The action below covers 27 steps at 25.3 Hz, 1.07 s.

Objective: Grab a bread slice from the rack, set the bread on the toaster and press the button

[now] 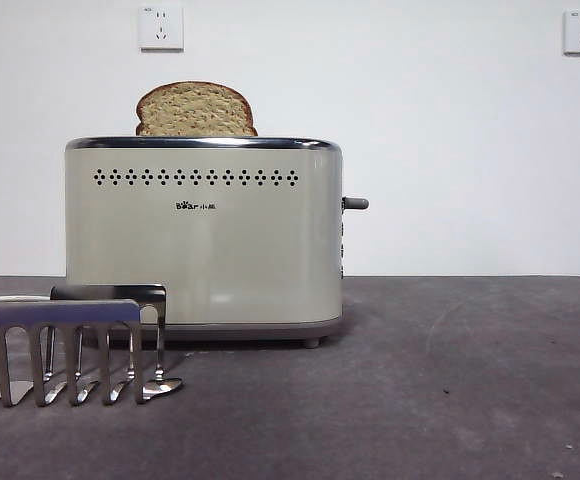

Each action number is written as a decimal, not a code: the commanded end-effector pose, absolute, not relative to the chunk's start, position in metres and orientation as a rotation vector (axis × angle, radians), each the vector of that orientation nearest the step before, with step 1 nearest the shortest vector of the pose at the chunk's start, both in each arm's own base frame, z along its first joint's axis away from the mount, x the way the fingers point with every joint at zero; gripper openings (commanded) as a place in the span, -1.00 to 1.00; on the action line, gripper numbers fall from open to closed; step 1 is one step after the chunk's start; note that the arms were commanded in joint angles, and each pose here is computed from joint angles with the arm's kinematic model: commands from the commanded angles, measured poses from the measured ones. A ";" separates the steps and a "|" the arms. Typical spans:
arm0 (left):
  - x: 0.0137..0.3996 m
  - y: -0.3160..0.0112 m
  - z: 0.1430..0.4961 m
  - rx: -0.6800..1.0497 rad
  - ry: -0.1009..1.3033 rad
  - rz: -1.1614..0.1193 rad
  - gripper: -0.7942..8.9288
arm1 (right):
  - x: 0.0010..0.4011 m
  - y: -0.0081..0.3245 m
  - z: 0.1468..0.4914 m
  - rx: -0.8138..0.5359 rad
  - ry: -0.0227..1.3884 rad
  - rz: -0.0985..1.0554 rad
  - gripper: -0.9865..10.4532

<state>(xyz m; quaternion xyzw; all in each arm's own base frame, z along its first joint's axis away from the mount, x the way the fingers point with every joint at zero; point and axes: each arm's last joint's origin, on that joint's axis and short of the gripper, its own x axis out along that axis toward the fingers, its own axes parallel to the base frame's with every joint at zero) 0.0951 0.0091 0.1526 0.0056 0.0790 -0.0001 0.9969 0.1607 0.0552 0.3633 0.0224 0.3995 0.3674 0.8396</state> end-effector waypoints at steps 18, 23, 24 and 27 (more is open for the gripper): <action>0.096 0.010 0.148 0.002 0.171 0.004 -0.84 | 0.104 -0.004 0.267 -0.090 0.179 0.264 -0.83; 0.096 0.010 0.148 0.002 0.171 0.004 -0.84 | 0.096 -0.006 0.224 -0.085 0.218 0.170 -0.83; 0.096 0.010 0.148 0.002 0.171 0.004 -0.84 | 0.095 -0.007 0.218 -0.080 0.221 0.153 -0.83; 0.096 0.010 0.148 0.002 0.171 0.004 -0.84 | 0.093 -0.008 0.200 -0.057 0.224 0.084 -0.83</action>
